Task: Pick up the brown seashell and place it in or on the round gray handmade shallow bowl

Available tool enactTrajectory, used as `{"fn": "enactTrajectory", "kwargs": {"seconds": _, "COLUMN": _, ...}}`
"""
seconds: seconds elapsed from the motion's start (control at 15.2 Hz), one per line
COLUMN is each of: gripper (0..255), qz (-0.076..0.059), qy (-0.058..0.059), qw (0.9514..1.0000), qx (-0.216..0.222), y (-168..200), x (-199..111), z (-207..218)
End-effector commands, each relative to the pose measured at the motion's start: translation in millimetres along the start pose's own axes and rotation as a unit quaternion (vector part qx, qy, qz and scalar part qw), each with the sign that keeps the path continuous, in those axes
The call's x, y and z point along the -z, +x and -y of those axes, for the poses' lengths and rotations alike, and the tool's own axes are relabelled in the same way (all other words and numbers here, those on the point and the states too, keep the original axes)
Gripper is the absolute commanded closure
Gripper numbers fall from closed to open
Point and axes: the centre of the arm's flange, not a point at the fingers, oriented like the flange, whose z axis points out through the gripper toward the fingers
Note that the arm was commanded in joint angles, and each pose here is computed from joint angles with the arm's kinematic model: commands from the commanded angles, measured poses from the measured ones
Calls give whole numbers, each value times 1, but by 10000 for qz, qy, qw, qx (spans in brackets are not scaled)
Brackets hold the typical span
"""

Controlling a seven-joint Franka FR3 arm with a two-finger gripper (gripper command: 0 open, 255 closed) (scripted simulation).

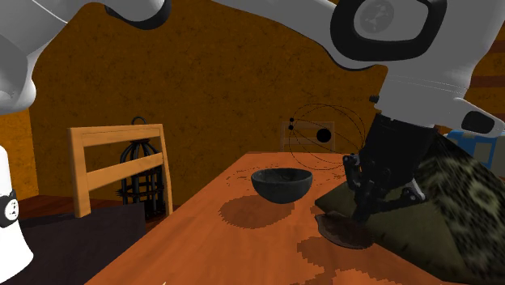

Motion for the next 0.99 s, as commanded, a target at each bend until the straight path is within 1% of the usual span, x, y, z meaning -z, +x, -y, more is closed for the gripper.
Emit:
{"fn": "enactTrajectory", "kwargs": {"seconds": 0.0, "gripper": 0, "qz": 0, "qy": 0, "qw": 10000, "qx": 0, "y": 0, "x": 0, "z": 0}}
{"fn": "enactTrajectory", "kwargs": {"seconds": 0.07, "gripper": 0, "qz": -46, "qy": -379, "qw": 9993, "qx": 53, "y": -2, "x": -1, "z": 25}}
{"fn": "enactTrajectory", "kwargs": {"seconds": 0.13, "gripper": 0, "qz": -92, "qy": -757, "qw": 9970, "qx": 105, "y": -4, "x": -5, "z": 50}}
{"fn": "enactTrajectory", "kwargs": {"seconds": 0.2, "gripper": 0, "qz": -138, "qy": -1133, "qw": 9933, "qx": 157, "y": -7, "x": -10, "z": 74}}
{"fn": "enactTrajectory", "kwargs": {"seconds": 0.26, "gripper": 0, "qz": -184, "qy": -1509, "qw": 9882, "qx": 210, "y": -10, "x": -17, "z": 98}}
{"fn": "enactTrajectory", "kwargs": {"seconds": 0.33, "gripper": 0, "qz": -229, "qy": -1882, "qw": 9815, "qx": 261, "y": -13, "x": -26, "z": 121}}
{"fn": "enactTrajectory", "kwargs": {"seconds": 0.4, "gripper": 0, "qz": -274, "qy": -2252, "qw": 9734, "qx": 313, "y": -16, "x": -36, "z": 143}}
{"fn": "enactTrajectory", "kwargs": {"seconds": 0.46, "gripper": 0, "qz": -305, "qy": -2502, "qw": 9671, "qx": 347, "y": -18, "x": -44, "z": 158}}
{"fn": "enactTrajectory", "kwargs": {"seconds": 0.92, "gripper": 0, "qz": -305, "qy": -2502, "qw": 9671, "qx": 347, "y": -15, "x": -77, "z": 140}}
